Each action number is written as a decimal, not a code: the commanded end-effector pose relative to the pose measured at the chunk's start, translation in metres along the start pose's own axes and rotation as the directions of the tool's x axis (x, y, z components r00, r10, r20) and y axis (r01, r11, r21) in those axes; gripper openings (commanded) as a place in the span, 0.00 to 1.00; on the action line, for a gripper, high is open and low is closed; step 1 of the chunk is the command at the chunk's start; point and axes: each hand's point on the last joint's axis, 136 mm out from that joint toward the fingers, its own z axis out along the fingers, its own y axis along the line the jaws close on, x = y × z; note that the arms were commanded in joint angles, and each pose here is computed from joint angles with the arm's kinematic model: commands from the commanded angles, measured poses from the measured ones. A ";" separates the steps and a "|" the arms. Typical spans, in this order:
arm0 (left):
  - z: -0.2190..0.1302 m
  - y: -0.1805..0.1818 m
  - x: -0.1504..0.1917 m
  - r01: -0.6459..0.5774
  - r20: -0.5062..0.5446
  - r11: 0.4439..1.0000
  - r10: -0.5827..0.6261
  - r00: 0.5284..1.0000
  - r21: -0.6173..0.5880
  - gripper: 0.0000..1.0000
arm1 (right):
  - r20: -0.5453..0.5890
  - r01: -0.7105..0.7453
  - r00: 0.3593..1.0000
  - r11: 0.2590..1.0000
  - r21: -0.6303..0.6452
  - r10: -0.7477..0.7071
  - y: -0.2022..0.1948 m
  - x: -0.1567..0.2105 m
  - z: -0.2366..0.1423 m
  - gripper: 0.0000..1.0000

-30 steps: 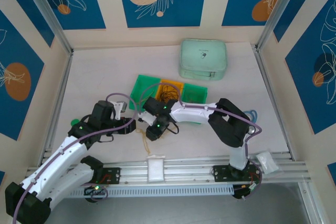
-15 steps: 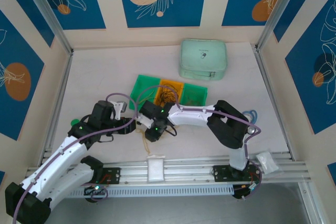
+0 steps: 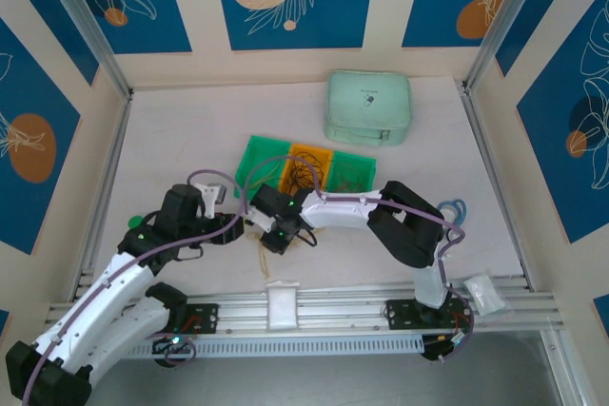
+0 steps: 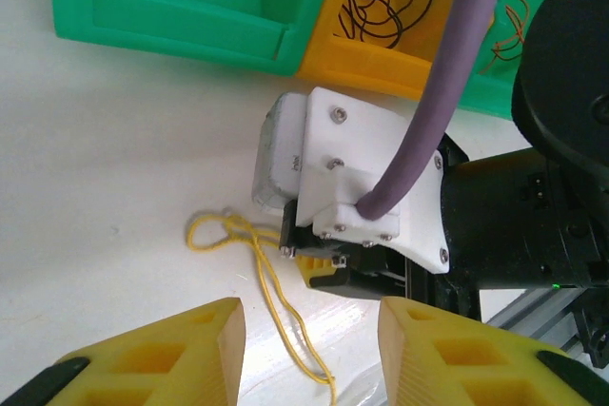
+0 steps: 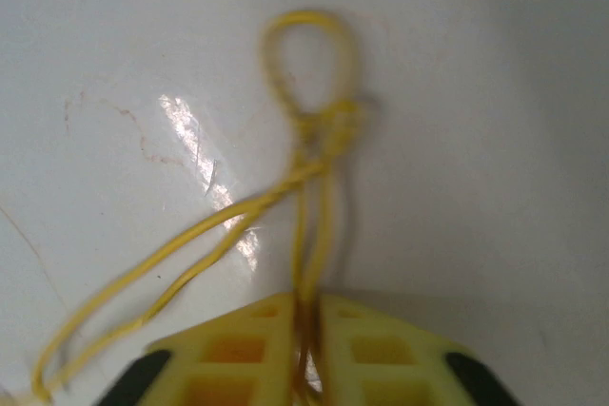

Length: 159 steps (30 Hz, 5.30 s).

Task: Untangle the cables

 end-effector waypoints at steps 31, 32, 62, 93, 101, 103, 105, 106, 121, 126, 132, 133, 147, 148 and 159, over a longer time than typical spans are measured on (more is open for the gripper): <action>-0.042 -0.035 -0.045 -0.198 0.222 0.977 0.176 0.959 0.077 0.17 | 0.411 0.067 0.906 0.992 0.107 -0.105 0.009 -0.057 -0.153 0.00; -0.043 -0.037 -0.046 -0.204 0.230 0.975 0.181 0.956 0.084 0.18 | 0.417 0.066 0.903 0.992 0.111 -0.107 0.009 -0.058 -0.158 0.00; -0.080 -0.067 -0.089 -0.193 0.465 0.965 0.090 0.881 0.180 0.32 | 0.479 0.067 0.878 0.991 -0.119 -0.002 0.029 -0.045 -0.187 0.00; -0.058 -0.081 -0.082 -0.088 0.320 0.939 -0.025 0.947 0.334 0.00 | 0.542 0.069 0.838 0.972 -0.223 0.065 0.034 -0.055 -0.196 0.00; -0.054 -0.076 -0.082 -0.070 0.303 0.950 -0.027 0.953 0.305 0.00 | 0.549 0.039 0.829 0.967 -0.253 0.110 0.026 -0.058 -0.199 0.00; -0.055 -0.072 -0.083 -0.066 0.311 0.959 -0.024 0.950 0.275 0.00 | 0.540 0.014 0.830 0.963 -0.270 0.140 0.021 -0.057 -0.199 0.04; -0.056 -0.068 -0.084 -0.063 0.318 0.966 -0.021 0.948 0.252 0.00 | 0.529 -0.019 0.830 0.958 -0.286 0.175 0.015 -0.054 -0.199 0.09; -0.056 -0.067 -0.085 -0.061 0.320 0.968 -0.021 0.947 0.244 0.00 | 0.532 -0.027 0.827 0.957 -0.288 0.183 0.013 -0.053 -0.201 0.11; -0.056 -0.066 -0.100 -0.061 0.358 0.974 -0.022 0.933 0.218 0.00 | 0.568 -0.031 0.780 0.922 -0.386 0.264 0.045 -0.045 -0.215 0.20; -0.058 -0.067 -0.103 -0.063 0.368 0.974 -0.022 0.929 0.219 0.00 | 0.542 -0.055 0.789 0.912 -0.406 0.289 0.056 -0.047 -0.199 0.21; -0.061 -0.070 -0.105 -0.071 0.378 0.973 -0.018 0.926 0.222 0.00 | 0.524 -0.089 0.784 0.896 -0.435 0.332 0.061 -0.048 -0.185 0.22; -0.061 -0.070 -0.106 -0.073 0.381 0.972 -0.018 0.924 0.222 0.00 | 0.523 -0.099 0.784 0.899 -0.428 0.336 0.060 -0.048 -0.182 0.22; -0.061 -0.071 -0.107 -0.073 0.390 0.969 -0.025 0.921 0.234 0.00 | 0.542 -0.177 0.740 0.893 -0.413 0.397 0.053 -0.056 -0.165 0.23; -0.061 -0.072 -0.108 -0.074 0.391 0.969 -0.024 0.920 0.235 0.00 | 0.543 -0.177 0.739 0.893 -0.413 0.398 0.053 -0.057 -0.165 0.23; -0.061 -0.072 -0.107 -0.073 0.392 0.967 -0.029 0.920 0.244 0.00 | 0.581 -0.214 0.705 0.904 -0.370 0.406 0.041 -0.065 -0.159 0.15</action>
